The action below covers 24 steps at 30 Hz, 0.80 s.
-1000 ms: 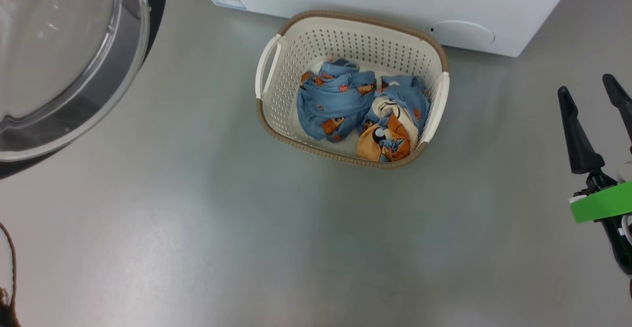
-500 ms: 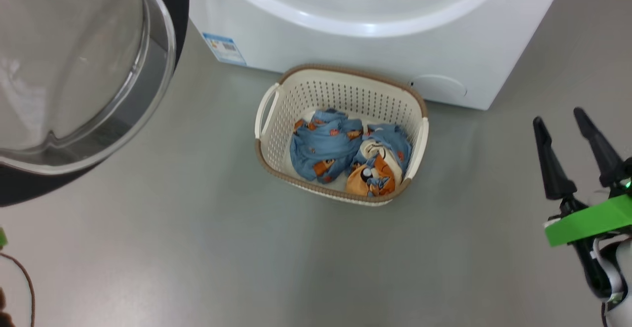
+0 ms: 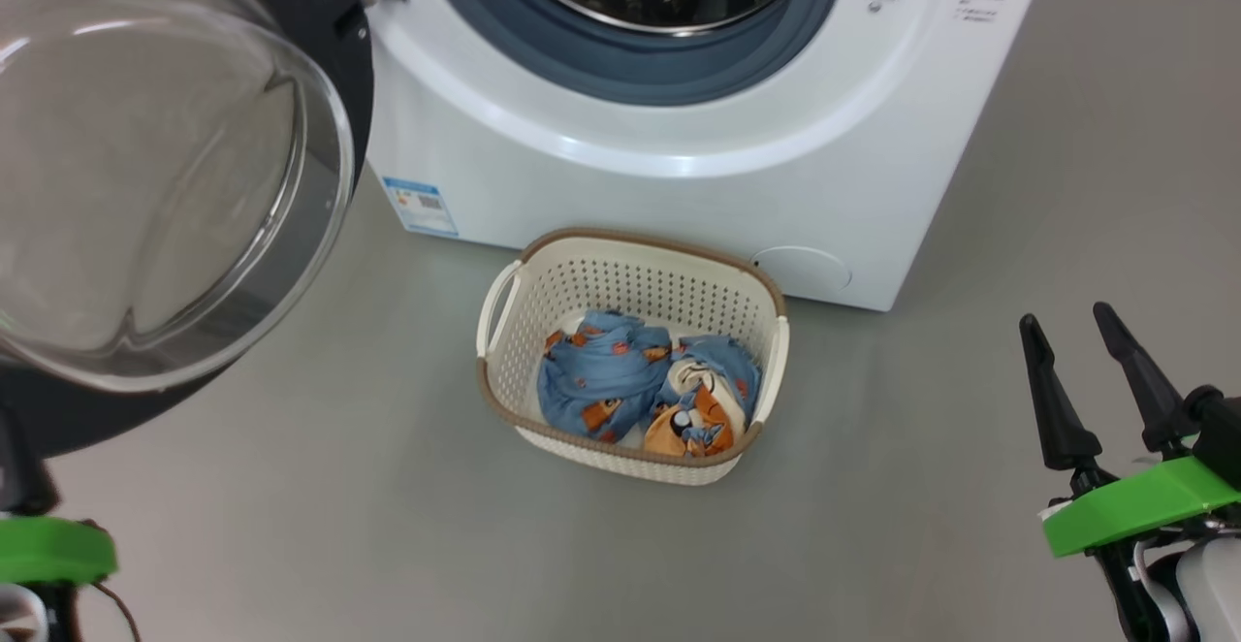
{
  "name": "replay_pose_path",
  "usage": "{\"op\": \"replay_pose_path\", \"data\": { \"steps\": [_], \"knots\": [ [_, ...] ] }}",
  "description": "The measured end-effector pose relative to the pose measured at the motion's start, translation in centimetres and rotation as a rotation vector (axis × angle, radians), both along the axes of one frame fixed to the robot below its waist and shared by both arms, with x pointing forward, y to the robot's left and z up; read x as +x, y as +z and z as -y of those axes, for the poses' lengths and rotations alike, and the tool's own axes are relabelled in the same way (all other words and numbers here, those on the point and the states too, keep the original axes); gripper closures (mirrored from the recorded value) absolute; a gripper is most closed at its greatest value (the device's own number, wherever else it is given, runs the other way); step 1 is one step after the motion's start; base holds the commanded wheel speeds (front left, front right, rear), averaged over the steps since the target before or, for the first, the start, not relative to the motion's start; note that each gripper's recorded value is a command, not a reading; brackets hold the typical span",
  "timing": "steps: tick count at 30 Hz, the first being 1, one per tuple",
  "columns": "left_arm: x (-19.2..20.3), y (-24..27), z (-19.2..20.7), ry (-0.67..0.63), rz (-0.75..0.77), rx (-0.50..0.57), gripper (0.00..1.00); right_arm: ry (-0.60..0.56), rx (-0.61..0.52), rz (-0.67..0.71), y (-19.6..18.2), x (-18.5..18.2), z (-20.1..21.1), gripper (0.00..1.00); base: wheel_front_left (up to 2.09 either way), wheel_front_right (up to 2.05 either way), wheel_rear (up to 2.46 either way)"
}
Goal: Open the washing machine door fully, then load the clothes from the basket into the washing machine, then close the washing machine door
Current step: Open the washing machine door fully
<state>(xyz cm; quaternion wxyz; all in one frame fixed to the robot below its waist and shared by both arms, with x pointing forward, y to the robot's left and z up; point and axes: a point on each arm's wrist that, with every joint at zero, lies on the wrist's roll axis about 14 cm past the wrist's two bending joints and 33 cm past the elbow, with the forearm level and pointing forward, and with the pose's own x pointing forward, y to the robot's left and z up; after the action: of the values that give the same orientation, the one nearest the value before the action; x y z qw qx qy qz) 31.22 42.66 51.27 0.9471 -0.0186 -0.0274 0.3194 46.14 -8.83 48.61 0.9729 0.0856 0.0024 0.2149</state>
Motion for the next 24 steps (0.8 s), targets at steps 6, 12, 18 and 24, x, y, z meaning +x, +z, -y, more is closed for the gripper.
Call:
{"op": "replay_pose_path", "data": {
  "steps": [6,12,18,24],
  "knots": [
    [1.3,-1.0,4.2,-0.125,0.001,-0.025,0.0,-0.049,0.006,0.005,0.6,-1.6,1.6,0.0,0.0,0.0,0.0],
    [2.7,-1.9,8.3,-0.245,-0.002,-0.048,0.0,-0.106,-0.001,0.014,1.2,-3.0,3.8,0.0,0.0,0.0,0.0],
    [4.2,-1.8,11.7,-0.338,0.027,-0.076,0.0,-0.169,-0.002,0.031,1.9,-4.0,6.2,0.0,0.0,0.0,0.0],
    [5.5,-2.3,14.9,-0.423,0.026,-0.103,0.0,-0.224,-0.006,0.03,1.9,-5.1,8.2,0.0,0.0,0.0,0.0]
  ]
}}
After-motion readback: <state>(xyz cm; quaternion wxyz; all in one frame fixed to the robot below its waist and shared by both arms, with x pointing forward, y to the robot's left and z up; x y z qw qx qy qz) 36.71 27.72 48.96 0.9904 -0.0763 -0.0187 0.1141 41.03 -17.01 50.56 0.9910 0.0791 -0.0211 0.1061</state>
